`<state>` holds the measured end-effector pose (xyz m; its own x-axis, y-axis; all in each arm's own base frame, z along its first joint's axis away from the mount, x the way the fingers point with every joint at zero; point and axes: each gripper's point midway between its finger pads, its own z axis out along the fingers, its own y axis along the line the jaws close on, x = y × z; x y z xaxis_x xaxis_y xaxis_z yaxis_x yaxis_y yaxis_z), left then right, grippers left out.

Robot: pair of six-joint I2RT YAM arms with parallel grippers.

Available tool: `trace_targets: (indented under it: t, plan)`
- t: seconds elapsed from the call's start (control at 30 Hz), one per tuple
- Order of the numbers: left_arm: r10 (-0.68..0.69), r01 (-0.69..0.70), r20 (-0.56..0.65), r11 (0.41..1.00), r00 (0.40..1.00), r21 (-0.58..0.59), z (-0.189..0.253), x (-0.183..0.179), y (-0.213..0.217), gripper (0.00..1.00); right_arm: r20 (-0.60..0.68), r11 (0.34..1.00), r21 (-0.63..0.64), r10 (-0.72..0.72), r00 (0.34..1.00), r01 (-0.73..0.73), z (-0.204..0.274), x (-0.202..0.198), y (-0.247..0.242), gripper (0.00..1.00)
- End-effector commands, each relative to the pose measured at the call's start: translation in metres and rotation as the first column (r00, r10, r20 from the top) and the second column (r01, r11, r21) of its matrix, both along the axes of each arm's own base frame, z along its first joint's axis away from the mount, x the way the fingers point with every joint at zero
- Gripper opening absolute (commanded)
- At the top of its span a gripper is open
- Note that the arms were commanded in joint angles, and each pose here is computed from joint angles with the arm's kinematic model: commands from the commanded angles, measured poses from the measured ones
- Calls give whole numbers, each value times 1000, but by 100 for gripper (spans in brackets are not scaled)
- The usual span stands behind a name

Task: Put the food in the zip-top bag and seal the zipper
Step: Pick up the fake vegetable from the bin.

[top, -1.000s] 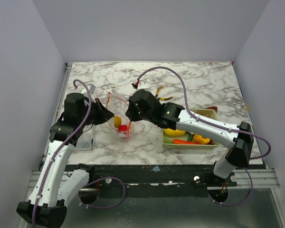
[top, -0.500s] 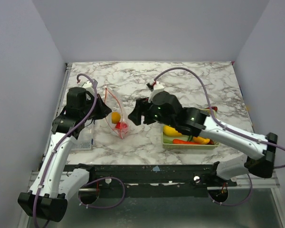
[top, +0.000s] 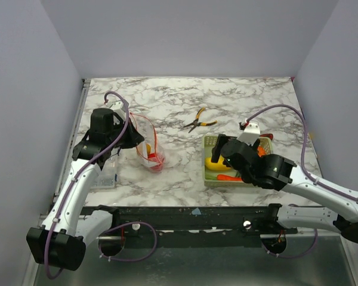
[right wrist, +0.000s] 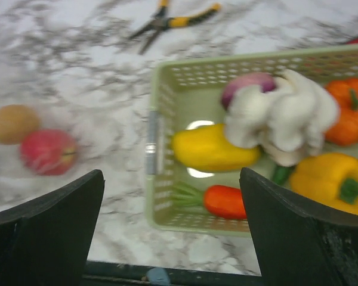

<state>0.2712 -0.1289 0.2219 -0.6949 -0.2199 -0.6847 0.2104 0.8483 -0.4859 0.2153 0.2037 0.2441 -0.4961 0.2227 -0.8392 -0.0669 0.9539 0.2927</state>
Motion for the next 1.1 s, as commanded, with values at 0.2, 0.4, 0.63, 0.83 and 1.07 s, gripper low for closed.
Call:
trace_targets:
  t: [0.2,0.4,0.63,0.83,1.07]
  plan:
    - [-40,41,51,999,998,-18,3,-3,-5,0,-119,876,-134,-479,870,464,-72,2,-126,100]
    - [-50,51,46,998,998,-26,0,-7,-6,0,-196,847,-52,-528,826,529,-99,9,-147,100]
    - [-46,48,52,999,998,-22,1,-9,-5,0,-264,822,-17,-553,790,570,-128,15,-159,100]
    - [-36,37,60,999,998,-13,1,-10,-2,0,-292,809,-5,-563,773,588,-137,16,-162,100]
    - [-44,45,55,999,998,-21,1,-10,-4,0,-368,799,54,-541,756,599,-153,2,-154,98]
